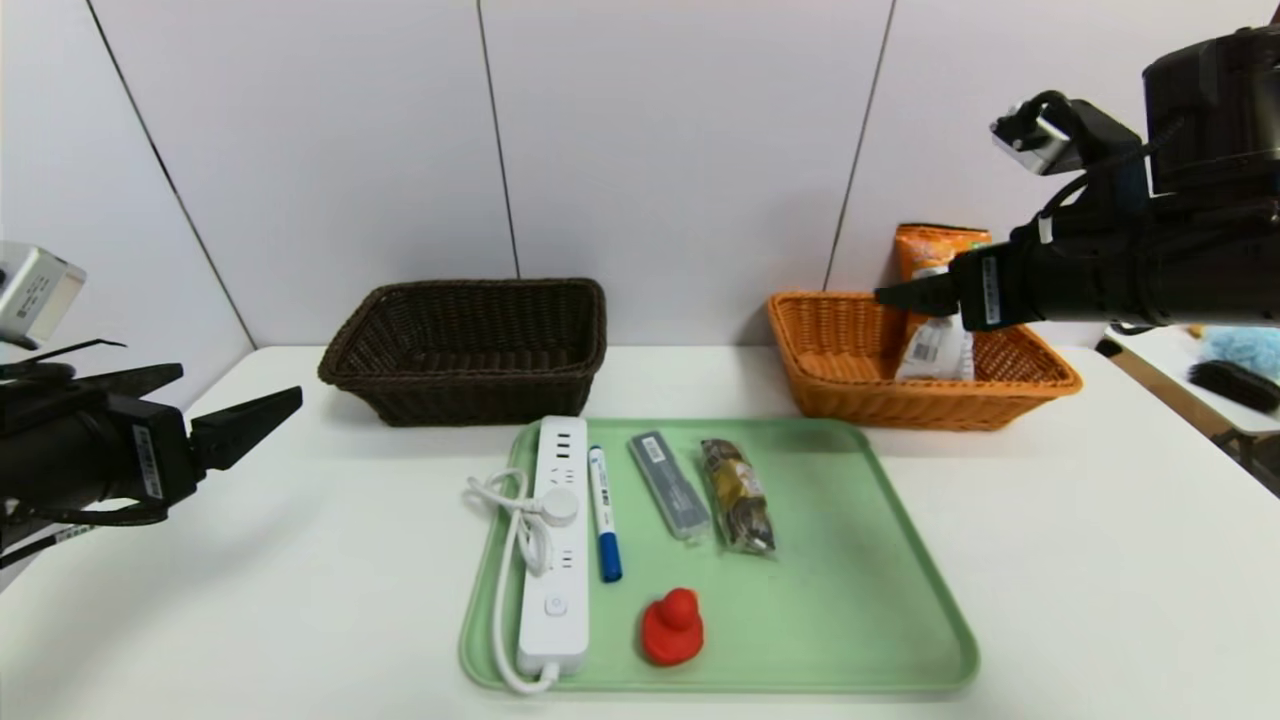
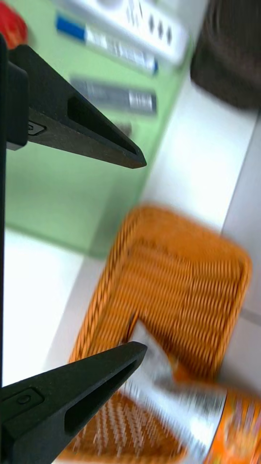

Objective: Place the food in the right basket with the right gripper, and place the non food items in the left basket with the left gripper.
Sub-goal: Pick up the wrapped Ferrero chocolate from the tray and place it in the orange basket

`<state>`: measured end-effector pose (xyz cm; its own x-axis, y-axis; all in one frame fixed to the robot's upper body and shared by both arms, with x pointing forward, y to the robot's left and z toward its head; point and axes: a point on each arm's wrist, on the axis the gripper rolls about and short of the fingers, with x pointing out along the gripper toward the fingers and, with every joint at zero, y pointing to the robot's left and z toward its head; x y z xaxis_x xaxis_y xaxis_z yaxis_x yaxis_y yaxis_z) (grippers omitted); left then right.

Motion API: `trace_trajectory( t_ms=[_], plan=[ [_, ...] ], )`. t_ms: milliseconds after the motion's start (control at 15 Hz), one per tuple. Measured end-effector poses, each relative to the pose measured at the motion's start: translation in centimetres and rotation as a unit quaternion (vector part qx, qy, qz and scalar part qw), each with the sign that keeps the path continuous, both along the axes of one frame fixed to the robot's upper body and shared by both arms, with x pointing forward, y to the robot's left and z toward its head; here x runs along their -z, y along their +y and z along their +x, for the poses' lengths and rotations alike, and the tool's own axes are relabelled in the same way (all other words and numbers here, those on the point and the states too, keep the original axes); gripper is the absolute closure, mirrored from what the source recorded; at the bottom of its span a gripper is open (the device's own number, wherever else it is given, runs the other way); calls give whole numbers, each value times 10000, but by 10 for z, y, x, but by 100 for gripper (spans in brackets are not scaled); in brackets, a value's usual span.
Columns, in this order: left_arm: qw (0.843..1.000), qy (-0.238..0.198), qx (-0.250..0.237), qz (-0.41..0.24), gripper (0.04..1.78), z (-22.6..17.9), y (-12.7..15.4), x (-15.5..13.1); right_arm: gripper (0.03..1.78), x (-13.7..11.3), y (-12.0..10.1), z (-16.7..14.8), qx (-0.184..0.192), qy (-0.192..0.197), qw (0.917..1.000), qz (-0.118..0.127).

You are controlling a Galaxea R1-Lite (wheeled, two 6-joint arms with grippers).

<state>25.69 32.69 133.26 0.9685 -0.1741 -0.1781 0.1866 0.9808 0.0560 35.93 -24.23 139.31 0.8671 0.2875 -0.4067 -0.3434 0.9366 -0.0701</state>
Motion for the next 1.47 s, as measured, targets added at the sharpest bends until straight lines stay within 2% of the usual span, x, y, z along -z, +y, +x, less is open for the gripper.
trace_trajectory(
  t_ms=[200, 333, 467, 600, 1067, 1467],
  plan=[
    [10000, -8, 12, 68, 13, 0, 0, 0, 14, -2, 38, -22, -591, 358, 9973, 264],
    [10000, 4, 14, 66, 13, 0, 0, 1, 13, 6, 59, -31, -784, 967, 9916, 352],
    [10000, 15, 15, 68, 13, 0, 0, 1, 12, 21, 73, -35, -828, 1599, 9834, 207],
    [10000, 22, 13, 69, 13, 0, 0, 2, 12, 36, 84, -28, -803, 1959, 9773, 89],
    [10000, 66, -3, 64, 13, 0, 0, 4, 12, 93, 111, 5, -685, 2638, 9615, -360],
    [9999, 92, 2, 63, 13, -2, 0, 6, 12, 126, 116, 30, -401, 2760, 9590, -512]
  ],
)
